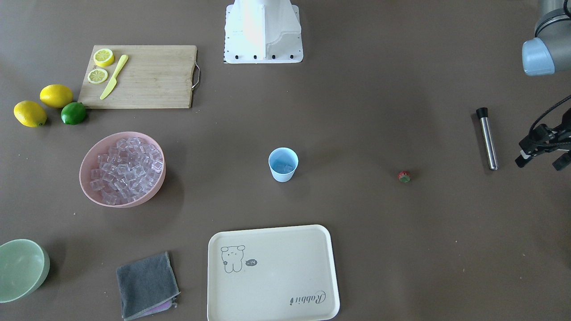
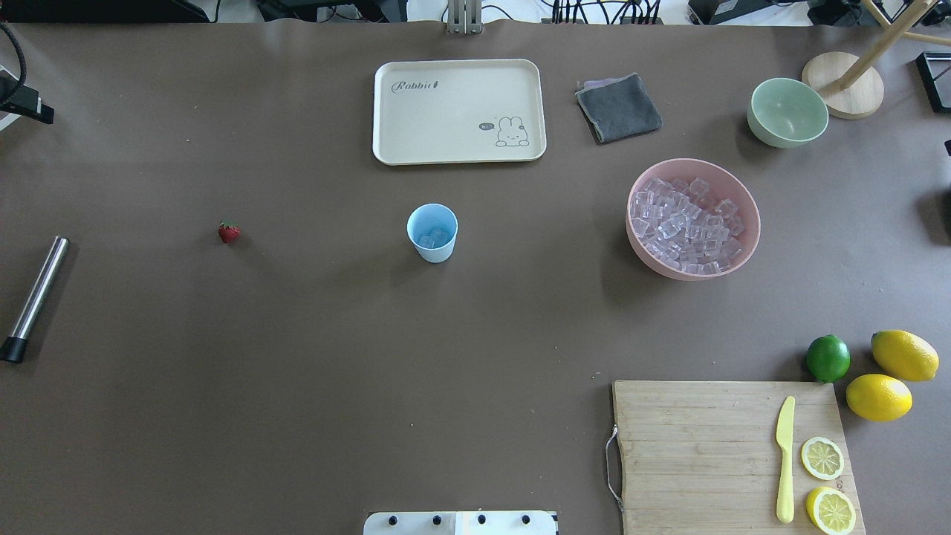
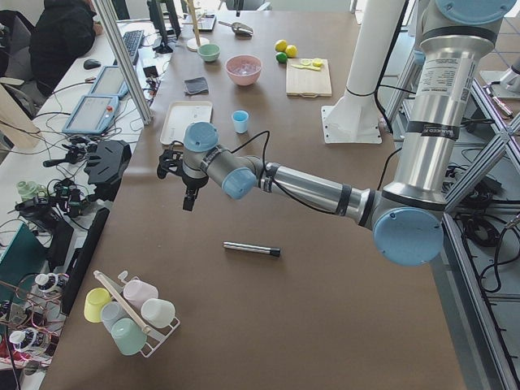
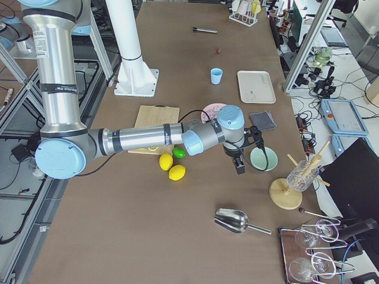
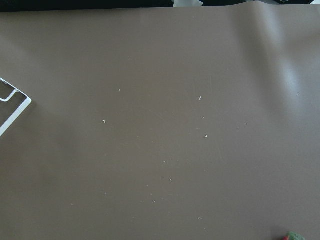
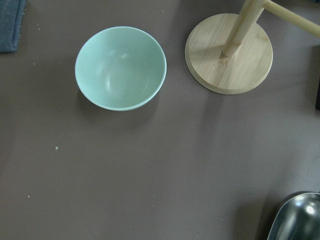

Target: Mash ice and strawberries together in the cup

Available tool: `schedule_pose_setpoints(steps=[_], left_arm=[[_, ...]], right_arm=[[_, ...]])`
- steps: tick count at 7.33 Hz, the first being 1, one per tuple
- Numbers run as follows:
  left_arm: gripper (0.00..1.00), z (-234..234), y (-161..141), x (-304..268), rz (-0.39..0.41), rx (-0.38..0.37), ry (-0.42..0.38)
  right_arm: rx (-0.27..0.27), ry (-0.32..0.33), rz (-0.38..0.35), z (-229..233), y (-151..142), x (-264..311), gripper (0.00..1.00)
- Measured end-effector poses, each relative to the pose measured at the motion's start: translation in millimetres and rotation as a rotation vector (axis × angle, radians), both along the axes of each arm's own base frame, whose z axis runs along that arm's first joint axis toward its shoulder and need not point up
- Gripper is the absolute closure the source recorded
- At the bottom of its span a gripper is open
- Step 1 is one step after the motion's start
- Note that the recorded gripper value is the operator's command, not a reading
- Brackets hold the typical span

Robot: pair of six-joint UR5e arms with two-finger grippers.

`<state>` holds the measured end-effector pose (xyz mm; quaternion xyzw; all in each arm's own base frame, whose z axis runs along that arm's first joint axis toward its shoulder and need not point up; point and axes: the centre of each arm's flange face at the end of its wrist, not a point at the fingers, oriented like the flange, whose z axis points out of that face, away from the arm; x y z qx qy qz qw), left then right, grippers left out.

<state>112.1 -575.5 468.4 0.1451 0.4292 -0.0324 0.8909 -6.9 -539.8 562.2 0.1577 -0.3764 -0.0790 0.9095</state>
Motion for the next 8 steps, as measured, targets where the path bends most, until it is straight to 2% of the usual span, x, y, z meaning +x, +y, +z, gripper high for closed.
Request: schedule_pose_setpoints(steps=[3,6,8], left_arm=[[0.02,-31.5,-12.1,102.8,0.027,-0.054,0.015],[0.02,-57.9,19.8,229.5,0.082,-0.008,-0.037],[0.02,-40.0,39.7,258.3,0.118,-0.012,-0.065]], right_arm=[[-0.011,0.023,-0.056,36.4,9.9,0.3,0.02],[-0.024,0.018,-0.042,47.9,32.3,22.3,0.01],[-0.028,0.014,-0.024,51.2,45.9,34.7,0.01]])
